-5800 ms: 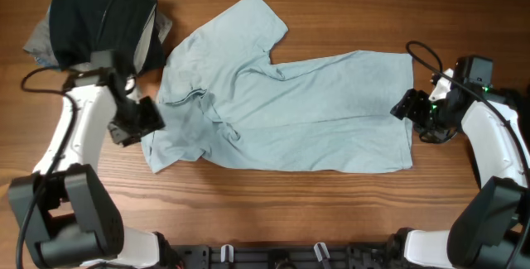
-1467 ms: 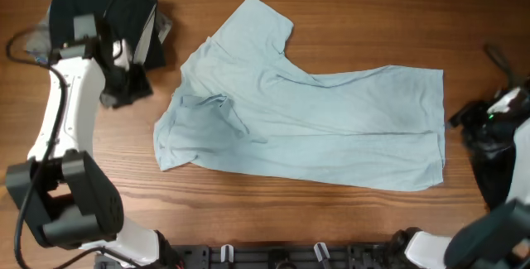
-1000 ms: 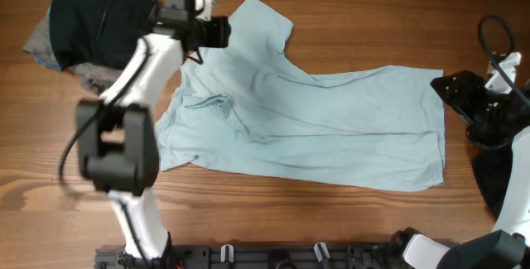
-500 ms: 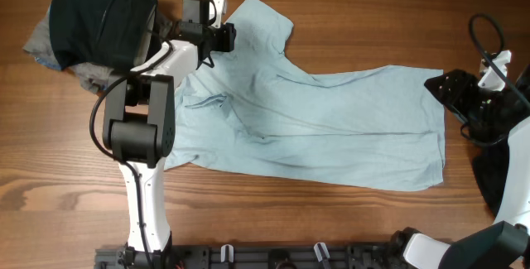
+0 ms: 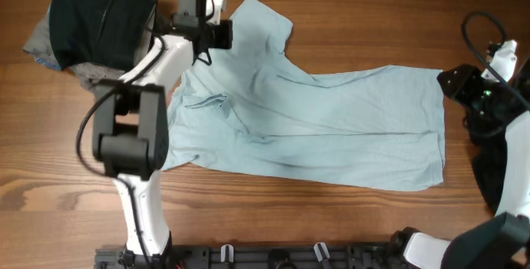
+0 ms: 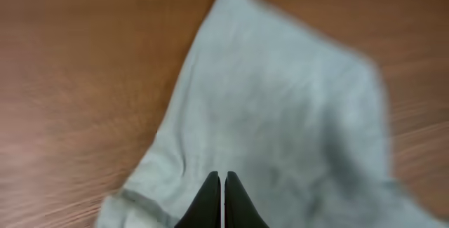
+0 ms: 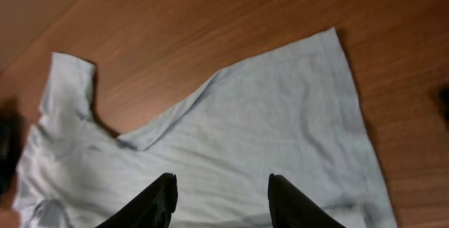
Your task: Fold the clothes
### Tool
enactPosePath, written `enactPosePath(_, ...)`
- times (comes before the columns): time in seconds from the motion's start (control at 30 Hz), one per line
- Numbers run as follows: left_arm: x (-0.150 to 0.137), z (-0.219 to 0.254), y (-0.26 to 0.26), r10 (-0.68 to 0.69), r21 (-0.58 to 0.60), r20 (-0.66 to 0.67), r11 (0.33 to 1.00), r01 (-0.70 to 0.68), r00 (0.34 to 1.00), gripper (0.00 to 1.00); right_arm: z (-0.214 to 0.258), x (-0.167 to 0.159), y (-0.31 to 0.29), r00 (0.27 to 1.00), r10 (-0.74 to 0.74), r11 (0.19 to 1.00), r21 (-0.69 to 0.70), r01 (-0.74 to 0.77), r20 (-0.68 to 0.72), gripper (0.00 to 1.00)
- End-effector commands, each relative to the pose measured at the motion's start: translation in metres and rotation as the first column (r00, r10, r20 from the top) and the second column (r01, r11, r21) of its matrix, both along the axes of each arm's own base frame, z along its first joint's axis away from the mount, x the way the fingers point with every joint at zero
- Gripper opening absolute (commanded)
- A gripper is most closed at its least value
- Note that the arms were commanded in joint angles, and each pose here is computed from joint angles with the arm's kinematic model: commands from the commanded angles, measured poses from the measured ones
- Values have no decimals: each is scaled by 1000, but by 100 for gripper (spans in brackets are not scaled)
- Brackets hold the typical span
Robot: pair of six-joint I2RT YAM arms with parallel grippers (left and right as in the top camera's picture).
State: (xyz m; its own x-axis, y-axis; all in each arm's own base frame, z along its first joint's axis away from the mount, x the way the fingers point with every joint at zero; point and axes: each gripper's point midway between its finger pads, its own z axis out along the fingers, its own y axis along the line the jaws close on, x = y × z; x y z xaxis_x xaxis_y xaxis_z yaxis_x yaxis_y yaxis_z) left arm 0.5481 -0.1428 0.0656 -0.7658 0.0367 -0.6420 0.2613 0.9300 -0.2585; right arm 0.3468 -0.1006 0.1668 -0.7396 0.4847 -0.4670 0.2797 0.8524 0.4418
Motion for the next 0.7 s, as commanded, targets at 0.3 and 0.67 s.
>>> enactPosePath(0.3,9,43,2,21,48,116,998,-27,993,66,-111,29,-33,976,-57,997,-66,44,-212,66)
enactPosePath(0.67,24,-68,-2,-9,85,60,996,3,998,66,-102,10,-12,965,-18,999,24,25,-260,68)
